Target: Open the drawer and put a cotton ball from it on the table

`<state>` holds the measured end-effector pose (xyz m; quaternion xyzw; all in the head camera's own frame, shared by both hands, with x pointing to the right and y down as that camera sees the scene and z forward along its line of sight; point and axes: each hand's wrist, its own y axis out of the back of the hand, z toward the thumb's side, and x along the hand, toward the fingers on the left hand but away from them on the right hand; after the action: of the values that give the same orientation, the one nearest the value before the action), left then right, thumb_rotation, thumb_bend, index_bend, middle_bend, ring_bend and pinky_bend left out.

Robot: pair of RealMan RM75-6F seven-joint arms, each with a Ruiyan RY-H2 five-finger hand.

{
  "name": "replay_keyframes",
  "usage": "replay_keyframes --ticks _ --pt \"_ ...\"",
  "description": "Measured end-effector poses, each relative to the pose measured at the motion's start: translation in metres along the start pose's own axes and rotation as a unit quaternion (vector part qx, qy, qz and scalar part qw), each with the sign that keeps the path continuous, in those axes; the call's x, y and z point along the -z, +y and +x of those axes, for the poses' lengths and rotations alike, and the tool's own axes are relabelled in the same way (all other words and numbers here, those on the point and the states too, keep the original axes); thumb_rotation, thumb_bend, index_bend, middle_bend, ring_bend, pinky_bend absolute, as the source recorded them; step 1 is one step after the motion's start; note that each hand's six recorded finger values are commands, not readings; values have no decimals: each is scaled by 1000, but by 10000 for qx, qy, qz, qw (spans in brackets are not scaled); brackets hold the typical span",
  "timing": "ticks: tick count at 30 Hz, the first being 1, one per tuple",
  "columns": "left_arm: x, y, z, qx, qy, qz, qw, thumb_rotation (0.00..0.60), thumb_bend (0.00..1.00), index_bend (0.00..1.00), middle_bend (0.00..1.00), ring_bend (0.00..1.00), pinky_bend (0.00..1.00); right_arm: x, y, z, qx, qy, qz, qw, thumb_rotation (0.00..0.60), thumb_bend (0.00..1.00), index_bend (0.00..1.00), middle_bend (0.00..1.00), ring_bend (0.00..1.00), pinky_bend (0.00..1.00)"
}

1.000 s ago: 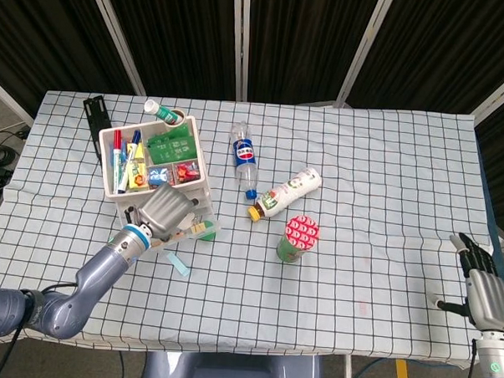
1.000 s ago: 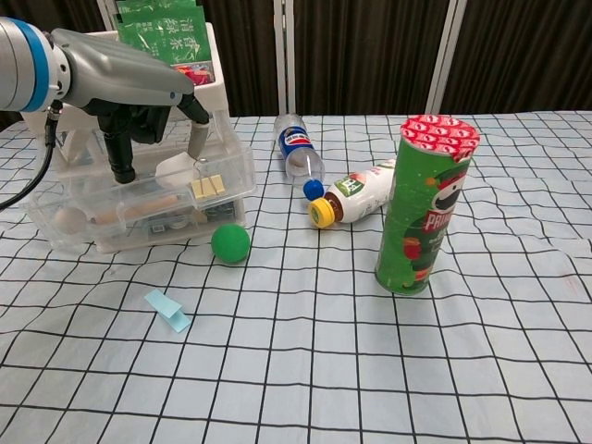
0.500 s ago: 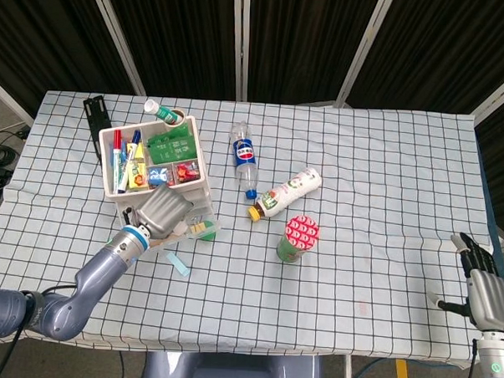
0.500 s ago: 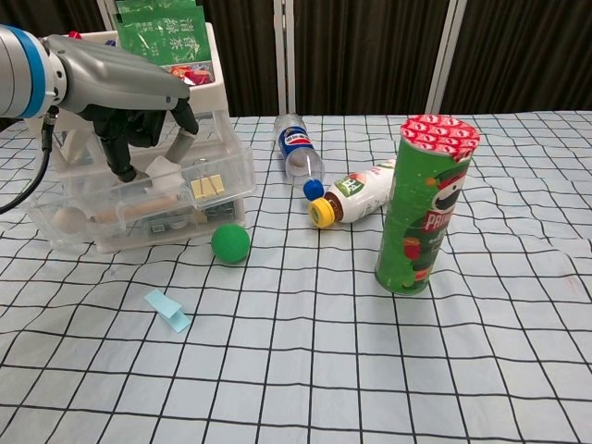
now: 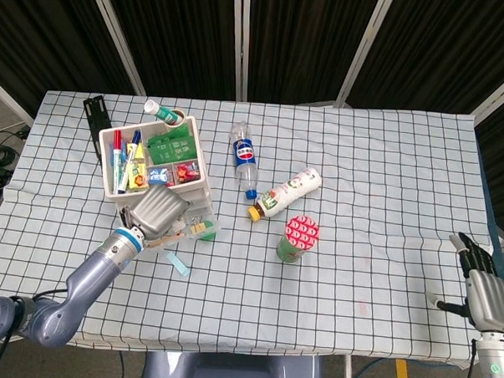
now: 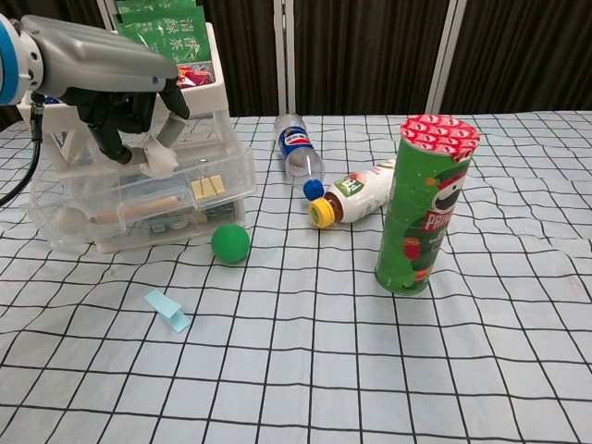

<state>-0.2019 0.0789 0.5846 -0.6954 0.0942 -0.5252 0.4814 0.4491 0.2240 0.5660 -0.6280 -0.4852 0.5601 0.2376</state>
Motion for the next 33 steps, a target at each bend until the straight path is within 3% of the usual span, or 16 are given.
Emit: replay_keyframes --ticks 12,19,26,33 --pt "18 35 -43 -635 53 -264 9976 600 502 609 957 871 811 -4 -3 3 -32 76 53 10000 600 37 3 0 0 0" --pt "42 41 -77 -906 297 -441 9945 600 503 609 957 871 811 -8 -4 5 -47 121 76 9999 600 37 3 0 0 0" --pt "67 23 -110 -964 634 -820 9899 600 503 603 956 870 811 -11 -5 8 -58 179 77 9998 600 37 3 0 0 0" --pt "102 -27 -133 -893 1194 -1057 9832 600 503 600 954 869 811 -13 -5 9 -41 199 91 9998 600 37 3 0 0 0"
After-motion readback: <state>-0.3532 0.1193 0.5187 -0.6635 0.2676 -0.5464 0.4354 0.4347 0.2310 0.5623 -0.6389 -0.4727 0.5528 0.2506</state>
